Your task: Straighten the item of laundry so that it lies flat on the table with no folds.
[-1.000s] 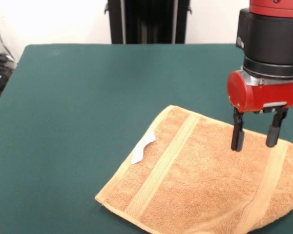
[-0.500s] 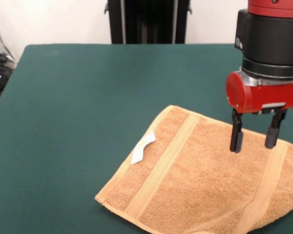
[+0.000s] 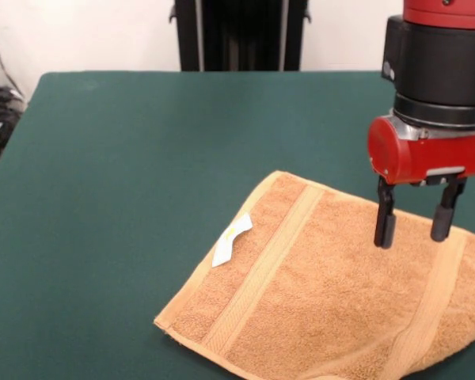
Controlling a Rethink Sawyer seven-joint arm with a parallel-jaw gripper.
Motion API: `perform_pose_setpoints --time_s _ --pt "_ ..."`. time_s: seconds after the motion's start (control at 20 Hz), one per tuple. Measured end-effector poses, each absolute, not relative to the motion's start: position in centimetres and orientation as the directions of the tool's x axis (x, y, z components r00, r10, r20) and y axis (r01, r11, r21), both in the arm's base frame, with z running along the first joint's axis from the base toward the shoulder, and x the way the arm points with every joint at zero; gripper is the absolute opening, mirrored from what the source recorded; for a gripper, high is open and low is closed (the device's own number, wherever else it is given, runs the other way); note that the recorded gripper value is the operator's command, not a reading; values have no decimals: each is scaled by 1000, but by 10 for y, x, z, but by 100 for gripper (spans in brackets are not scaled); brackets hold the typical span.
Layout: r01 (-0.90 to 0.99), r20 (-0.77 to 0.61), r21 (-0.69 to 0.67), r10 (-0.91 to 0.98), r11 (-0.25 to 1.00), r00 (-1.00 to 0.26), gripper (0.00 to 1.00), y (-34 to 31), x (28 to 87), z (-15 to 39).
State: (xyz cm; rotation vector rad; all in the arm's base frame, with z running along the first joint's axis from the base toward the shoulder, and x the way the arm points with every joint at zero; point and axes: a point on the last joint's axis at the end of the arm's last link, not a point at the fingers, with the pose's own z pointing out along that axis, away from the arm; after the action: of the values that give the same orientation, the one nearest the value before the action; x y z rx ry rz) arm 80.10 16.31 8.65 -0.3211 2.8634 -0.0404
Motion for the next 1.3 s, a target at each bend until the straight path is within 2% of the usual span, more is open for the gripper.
perform_pose_setpoints --time_s 0.6,1.3 --pt "-214 -254 -56 -221 975 -942 100 163 800 86" --pt "-176 -260 -50 -183 983 -948 100 129 757 71"
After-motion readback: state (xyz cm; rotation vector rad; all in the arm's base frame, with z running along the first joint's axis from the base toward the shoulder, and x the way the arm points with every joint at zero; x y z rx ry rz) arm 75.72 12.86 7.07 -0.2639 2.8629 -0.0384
